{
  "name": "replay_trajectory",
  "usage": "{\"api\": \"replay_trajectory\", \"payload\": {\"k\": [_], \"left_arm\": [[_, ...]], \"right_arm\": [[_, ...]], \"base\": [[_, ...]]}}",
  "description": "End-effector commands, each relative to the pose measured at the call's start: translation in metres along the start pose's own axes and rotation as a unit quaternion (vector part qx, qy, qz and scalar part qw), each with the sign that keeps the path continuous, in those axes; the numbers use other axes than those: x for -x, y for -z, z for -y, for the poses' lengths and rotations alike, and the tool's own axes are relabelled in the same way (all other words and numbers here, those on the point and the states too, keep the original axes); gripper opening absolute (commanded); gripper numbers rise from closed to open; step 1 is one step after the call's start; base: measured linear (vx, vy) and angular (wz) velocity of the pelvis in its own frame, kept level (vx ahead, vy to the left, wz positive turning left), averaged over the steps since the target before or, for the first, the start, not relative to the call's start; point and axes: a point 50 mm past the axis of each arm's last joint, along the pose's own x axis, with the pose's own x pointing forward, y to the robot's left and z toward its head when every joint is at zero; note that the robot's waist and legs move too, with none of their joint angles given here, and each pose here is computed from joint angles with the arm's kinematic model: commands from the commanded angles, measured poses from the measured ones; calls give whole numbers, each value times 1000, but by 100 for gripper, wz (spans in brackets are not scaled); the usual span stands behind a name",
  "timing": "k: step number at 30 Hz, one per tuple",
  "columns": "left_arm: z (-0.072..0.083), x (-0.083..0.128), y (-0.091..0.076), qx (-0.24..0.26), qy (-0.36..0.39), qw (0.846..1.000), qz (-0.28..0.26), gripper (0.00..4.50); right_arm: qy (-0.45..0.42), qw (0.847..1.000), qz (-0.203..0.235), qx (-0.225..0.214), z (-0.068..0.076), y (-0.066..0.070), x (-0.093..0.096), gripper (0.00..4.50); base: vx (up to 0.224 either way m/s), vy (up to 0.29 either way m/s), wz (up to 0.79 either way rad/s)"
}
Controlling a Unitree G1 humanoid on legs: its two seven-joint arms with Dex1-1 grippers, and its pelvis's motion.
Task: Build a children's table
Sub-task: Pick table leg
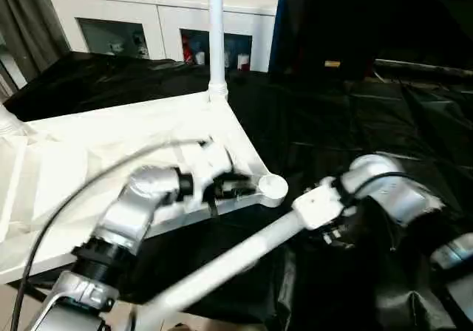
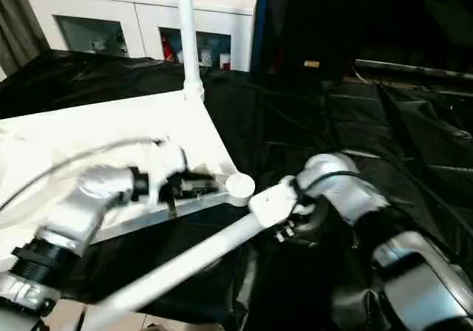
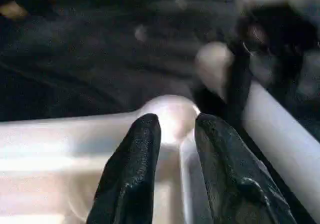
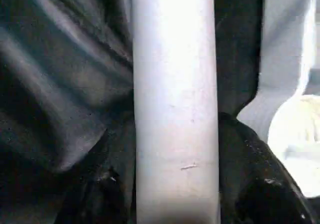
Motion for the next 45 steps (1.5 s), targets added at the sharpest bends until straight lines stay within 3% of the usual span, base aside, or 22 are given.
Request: {"api": "replay_trajectory", "payload": {"k": [1, 4, 5, 10, 12, 14, 22, 26, 28, 32, 36, 40, 45], "left_arm": [[-17, 6, -21, -16, -60, 997, 50, 183], [-37, 15, -35, 1, -134, 986, 96, 224], [-48, 22, -43, 8, -180, 976, 125, 229], [-61, 31, -55, 34, -226, 959, 168, 255], [-72, 37, -61, 85, -256, 942, 200, 271], [-80, 41, -65, 105, -274, 931, 216, 273], [-83, 39, -54, 108, -290, 935, 171, 273], [-86, 39, -52, 122, -306, 930, 162, 273], [-89, 38, -47, 125, -314, 933, 125, 273], [-92, 39, -47, 89, -329, 932, 122, 273], [-90, 35, -44, 58, -325, 938, 103, 273], [-90, 34, -37, 50, -323, 942, 83, 273], [-91, 38, -23, 19, -321, 946, 34, 273]], "right_arm": [[41, 998, 32, -17, 4, -5, 19, 186], [72, 994, 59, -58, 1, -2, 34, 186], [87, 990, 70, -83, -3, 2, 42, 186], [97, 986, 78, -109, -13, 6, 50, 186], [97, 985, 80, -120, -21, 8, 54, 185], [101, 982, 78, -139, -30, 11, 58, 185], [135, 972, 51, -185, -42, 28, 70, 184], [135, 970, 29, -199, -49, 32, 76, 184], [118, 971, 23, -207, -54, 33, 78, 184], [80, 976, 14, -201, -59, 30, 75, 184], [37, 978, 39, -200, -61, 19, 69, 184], [15, 976, 52, -209, -63, 14, 73, 184], [-39, 972, 15, -233, -80, 15, 88, 184]], "base": [[0, 0, 0], [0, 0, 0], [0, 0, 0], [0, 0, 0], [0, 0, 0], [0, 0, 0], [0, 0, 0], [0, 0, 0], [0, 0, 0], [0, 0, 0], [0, 0, 0], [0, 0, 0], [0, 0, 0]]}}
